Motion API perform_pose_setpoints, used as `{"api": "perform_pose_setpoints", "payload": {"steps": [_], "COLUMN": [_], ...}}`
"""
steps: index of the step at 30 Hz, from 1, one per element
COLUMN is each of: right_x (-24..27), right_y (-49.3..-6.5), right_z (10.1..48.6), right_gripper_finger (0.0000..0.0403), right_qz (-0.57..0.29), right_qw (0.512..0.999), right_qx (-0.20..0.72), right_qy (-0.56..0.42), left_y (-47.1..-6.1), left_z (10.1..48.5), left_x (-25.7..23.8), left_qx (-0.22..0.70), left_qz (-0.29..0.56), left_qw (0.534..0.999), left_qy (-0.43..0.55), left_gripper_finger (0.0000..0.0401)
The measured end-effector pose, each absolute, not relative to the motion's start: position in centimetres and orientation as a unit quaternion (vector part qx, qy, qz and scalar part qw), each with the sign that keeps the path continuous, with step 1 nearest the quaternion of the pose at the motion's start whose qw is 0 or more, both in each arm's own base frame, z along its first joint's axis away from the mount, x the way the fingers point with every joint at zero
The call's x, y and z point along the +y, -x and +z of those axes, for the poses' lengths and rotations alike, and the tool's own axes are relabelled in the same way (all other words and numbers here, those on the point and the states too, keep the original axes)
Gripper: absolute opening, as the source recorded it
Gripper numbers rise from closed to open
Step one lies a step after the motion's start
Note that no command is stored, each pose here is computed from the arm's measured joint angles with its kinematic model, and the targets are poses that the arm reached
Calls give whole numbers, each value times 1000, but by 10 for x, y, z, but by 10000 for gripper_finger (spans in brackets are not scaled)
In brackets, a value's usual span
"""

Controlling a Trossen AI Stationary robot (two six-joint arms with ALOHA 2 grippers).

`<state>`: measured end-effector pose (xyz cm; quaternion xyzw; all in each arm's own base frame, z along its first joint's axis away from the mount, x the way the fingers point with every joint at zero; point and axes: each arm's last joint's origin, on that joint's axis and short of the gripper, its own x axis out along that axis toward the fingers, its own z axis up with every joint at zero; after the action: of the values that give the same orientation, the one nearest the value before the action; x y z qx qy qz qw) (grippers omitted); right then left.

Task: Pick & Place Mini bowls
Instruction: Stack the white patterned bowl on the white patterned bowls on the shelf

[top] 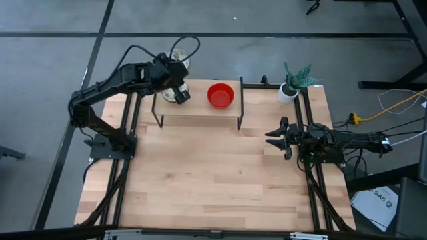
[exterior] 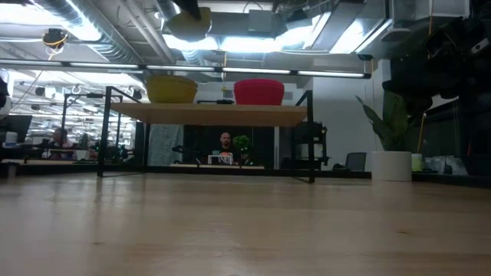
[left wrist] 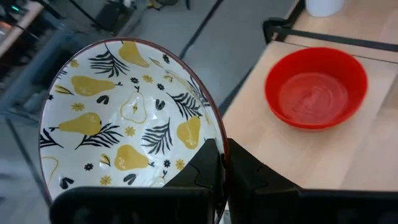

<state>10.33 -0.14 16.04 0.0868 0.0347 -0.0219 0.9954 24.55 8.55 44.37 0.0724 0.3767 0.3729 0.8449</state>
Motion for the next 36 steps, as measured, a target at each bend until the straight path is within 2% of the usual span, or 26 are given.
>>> {"api": "perform_pose_setpoints", "payload": {"steps": [9, 13, 18, 28, 36], "right_x": [-1, -1, -1, -1, -1], "right_y": [-103, -103, -103, -103, -103], "right_z": [160, 160, 160, 160, 160], "right_gripper_finger": [140, 140, 140, 140, 140], "right_qz": [-22, -22, -22, -22, -22], "right_qw": [995, 995, 995, 995, 995], "right_qx": [35, 35, 35, 35, 35], "right_qy": [-87, -87, -87, -87, -87], "left_y": [-244, -239, -232, -234, -248], "left_z": [446, 442, 433, 431, 411], "left_x": [87, 87, 90, 88, 93], "left_qx": [373, 403, 444, 465, 527], "left_qz": [391, 384, 353, 286, 223], "left_qw": [837, 827, 823, 837, 820], "left_qy": [-78, -77, -22, -32, -7], "left_gripper_finger": [6, 6, 6, 6, 6]}}
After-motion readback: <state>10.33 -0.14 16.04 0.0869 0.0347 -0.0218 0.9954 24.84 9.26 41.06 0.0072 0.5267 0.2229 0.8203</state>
